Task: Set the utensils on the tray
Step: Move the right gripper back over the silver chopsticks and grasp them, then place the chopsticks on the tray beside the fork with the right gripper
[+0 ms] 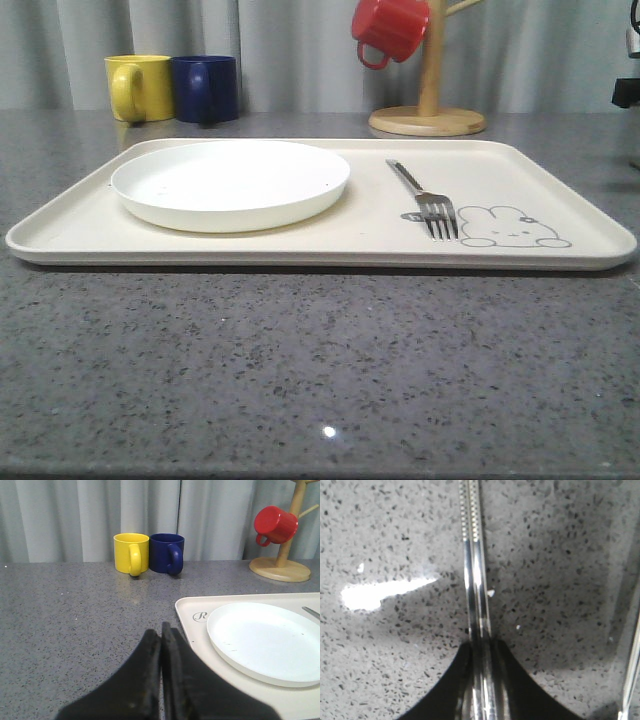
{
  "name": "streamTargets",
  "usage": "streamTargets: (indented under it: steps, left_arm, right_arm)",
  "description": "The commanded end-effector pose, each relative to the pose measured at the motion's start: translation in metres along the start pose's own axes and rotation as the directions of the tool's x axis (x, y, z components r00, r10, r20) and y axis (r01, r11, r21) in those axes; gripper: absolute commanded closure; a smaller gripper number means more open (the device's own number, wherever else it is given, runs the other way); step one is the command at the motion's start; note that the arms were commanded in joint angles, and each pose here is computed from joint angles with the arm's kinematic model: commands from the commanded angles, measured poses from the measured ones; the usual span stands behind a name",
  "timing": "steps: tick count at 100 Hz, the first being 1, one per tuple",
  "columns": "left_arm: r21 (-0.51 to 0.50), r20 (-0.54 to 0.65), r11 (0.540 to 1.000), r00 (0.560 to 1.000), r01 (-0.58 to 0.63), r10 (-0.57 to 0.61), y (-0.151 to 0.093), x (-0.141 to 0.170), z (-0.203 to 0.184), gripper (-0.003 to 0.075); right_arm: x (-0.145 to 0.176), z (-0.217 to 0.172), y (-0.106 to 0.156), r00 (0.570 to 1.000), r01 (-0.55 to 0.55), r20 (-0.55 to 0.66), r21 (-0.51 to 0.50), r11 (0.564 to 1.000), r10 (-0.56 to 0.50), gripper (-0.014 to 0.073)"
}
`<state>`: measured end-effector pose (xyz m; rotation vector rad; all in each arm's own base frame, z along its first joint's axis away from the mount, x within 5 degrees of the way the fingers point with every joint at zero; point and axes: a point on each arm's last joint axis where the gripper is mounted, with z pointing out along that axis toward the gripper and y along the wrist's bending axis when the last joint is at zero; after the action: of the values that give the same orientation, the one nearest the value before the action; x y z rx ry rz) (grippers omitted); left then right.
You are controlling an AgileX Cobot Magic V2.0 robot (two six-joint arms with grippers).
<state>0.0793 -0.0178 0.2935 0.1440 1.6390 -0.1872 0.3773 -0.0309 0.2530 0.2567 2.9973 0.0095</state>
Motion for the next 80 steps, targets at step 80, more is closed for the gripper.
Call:
streamTargets:
  steps: [80]
  left_arm:
    - [-0.024, 0.096, 1.0, 0.995, 0.011, -0.009, 0.002, -0.015, -0.001, 0.0738]
  right_arm:
    - [0.045, -0.093, 0.123, 0.953, 0.111, 0.302, -0.234, 0.966, -0.037, 0.062]
